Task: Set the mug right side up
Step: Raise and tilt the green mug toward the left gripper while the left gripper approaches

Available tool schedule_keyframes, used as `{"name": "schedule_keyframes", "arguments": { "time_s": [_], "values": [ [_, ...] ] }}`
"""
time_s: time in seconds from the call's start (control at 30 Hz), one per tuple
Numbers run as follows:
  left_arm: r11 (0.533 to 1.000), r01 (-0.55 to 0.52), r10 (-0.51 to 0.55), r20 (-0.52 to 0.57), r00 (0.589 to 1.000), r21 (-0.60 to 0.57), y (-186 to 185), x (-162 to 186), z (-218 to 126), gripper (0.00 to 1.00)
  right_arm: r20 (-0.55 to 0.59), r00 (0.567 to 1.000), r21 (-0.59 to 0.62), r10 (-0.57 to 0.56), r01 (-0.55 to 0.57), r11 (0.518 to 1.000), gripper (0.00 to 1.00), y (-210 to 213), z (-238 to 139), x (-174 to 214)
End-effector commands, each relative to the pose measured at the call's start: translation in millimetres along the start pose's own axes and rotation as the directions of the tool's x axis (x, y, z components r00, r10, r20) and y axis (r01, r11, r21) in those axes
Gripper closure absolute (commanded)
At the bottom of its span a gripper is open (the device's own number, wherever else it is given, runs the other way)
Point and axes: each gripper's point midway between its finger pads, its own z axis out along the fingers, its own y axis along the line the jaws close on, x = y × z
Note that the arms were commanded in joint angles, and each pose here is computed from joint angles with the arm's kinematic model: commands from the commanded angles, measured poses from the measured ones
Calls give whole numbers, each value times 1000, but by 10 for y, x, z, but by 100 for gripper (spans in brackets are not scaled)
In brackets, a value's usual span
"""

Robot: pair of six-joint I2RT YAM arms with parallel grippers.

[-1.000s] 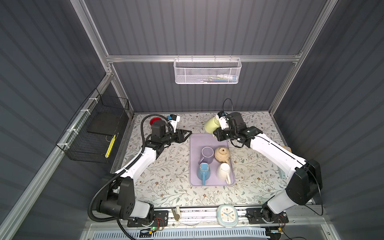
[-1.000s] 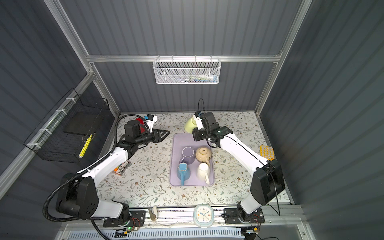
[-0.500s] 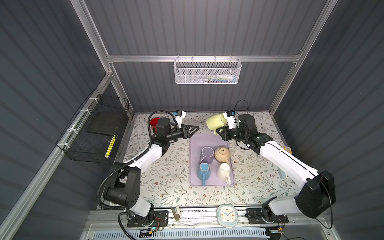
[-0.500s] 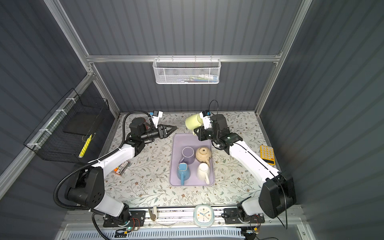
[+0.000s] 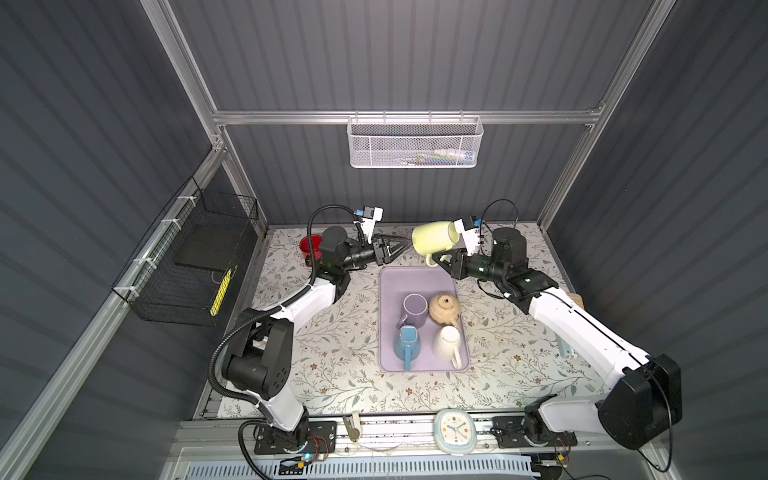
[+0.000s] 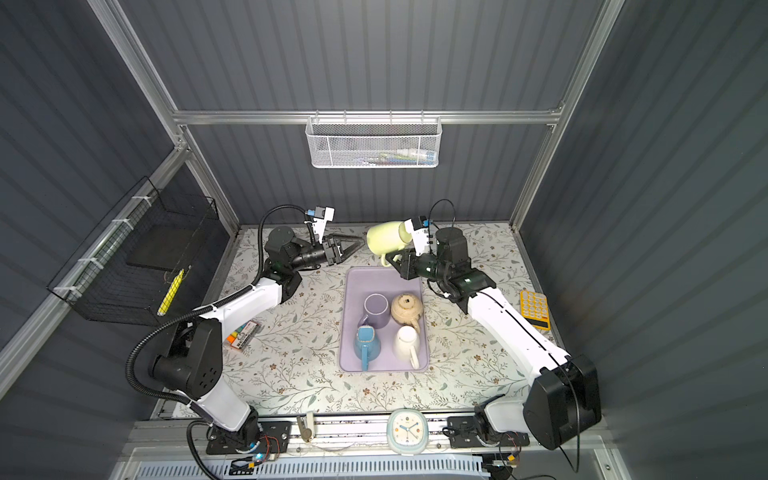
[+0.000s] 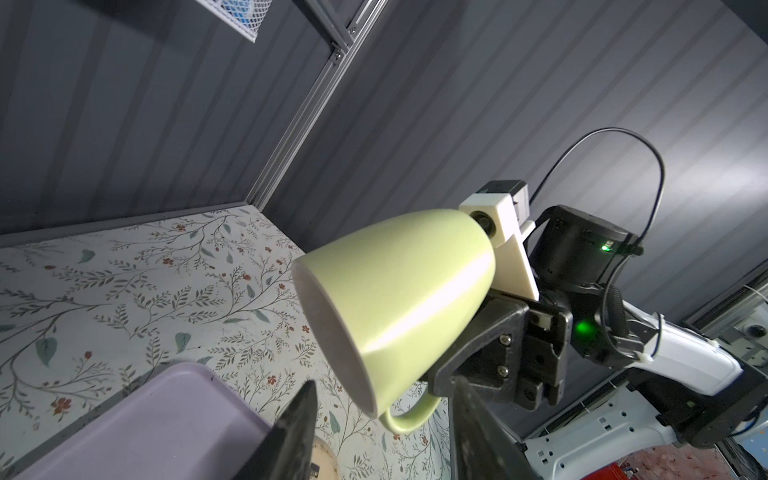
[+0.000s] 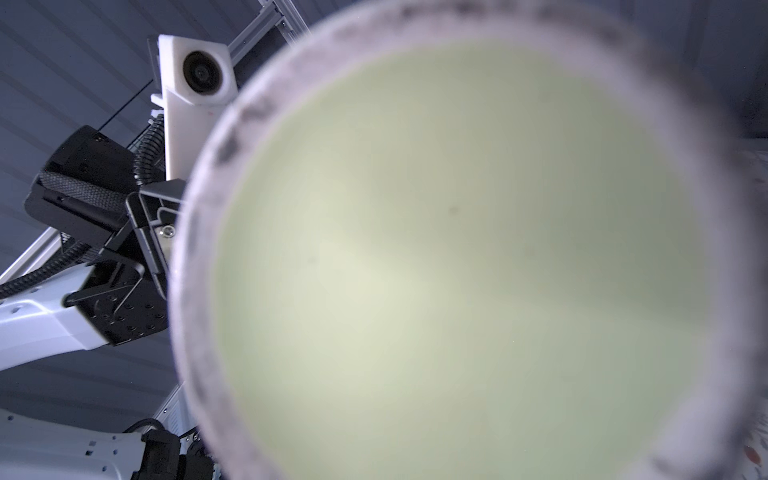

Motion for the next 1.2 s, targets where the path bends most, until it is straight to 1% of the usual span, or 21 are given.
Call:
{"name": "schedule_keyframes", "arguments": {
  "time_s": [0.0, 0.17, 0.33, 0.67, 0.9, 1.17],
  "values": [
    [997, -12, 12, 4, 1000, 76, -131, -39, 80, 48, 112, 991, -119, -79, 92, 989, 94, 342, -134, -310],
    [993, -9, 6, 22, 1000, 116, -195, -82, 118, 48, 116, 990, -157, -75, 93, 983, 94, 401, -147, -303],
    [992, -9, 6, 28, 1000, 122, -226, -80, 185, 48, 119, 992, -196, -53, 76, 978, 94, 435, -131, -293],
    [990, -20, 15, 35, 999, 140, -313, -89, 230, 49, 128, 991, -233, -38, 67, 970, 93, 444, -92, -271],
    [987, -23, 16, 44, 999, 158, -360, -85, 242, 55, 127, 992, -286, -4, 41, 957, 93, 461, -39, -243],
    [985, -21, 13, 49, 999, 169, -390, -62, 236, 61, 125, 992, -320, 18, 23, 947, 91, 471, -7, -219]
  ]
}}
